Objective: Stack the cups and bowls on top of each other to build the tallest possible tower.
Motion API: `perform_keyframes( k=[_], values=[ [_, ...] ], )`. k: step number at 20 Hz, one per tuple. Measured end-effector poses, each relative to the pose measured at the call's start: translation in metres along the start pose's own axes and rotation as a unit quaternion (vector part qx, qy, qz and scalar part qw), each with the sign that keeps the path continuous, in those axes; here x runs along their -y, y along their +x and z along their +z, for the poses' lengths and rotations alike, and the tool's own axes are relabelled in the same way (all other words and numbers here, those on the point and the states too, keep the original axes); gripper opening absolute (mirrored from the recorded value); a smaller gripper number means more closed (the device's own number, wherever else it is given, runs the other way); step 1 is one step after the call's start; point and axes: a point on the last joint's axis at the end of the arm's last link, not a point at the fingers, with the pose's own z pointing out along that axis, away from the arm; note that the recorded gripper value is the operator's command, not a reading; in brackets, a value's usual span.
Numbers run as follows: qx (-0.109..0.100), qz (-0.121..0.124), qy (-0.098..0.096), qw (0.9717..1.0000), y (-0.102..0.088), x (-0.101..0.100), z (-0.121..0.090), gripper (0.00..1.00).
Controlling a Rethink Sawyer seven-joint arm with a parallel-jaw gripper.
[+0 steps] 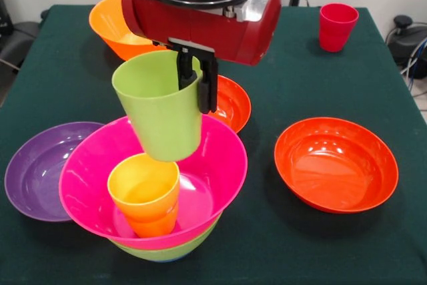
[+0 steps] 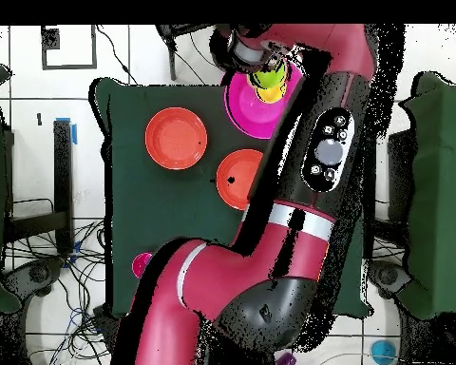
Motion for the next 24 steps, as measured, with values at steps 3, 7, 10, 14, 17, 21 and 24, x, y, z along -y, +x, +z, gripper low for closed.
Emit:
perform_keyframes(
  k=[3, 7, 10, 14, 17, 21, 24],
  values=[
    [-0.012, 0.002, 0.007, 0.9999, 0.007, -0.003, 0.01, 0.0],
    [-0.025, 0.006, 0.015, 0.9996, 0.017, -0.006, 0.019, 0.0],
    [-0.03, 0.008, 0.018, 0.9994, 0.022, -0.007, 0.021, 0.0],
    [-0.031, 0.012, 0.021, 0.9992, 0.028, -0.007, 0.021, 0.0],
    [-0.029, 0.015, 0.024, 0.9992, 0.029, -0.004, 0.017, 0.0],
    [-0.024, 0.014, 0.026, 0.9993, 0.028, -0.002, 0.011, 0.0],
    [-0.024, 0.013, 0.029, 0.9992, 0.029, -0.001, 0.011, 0.0]
  ],
)
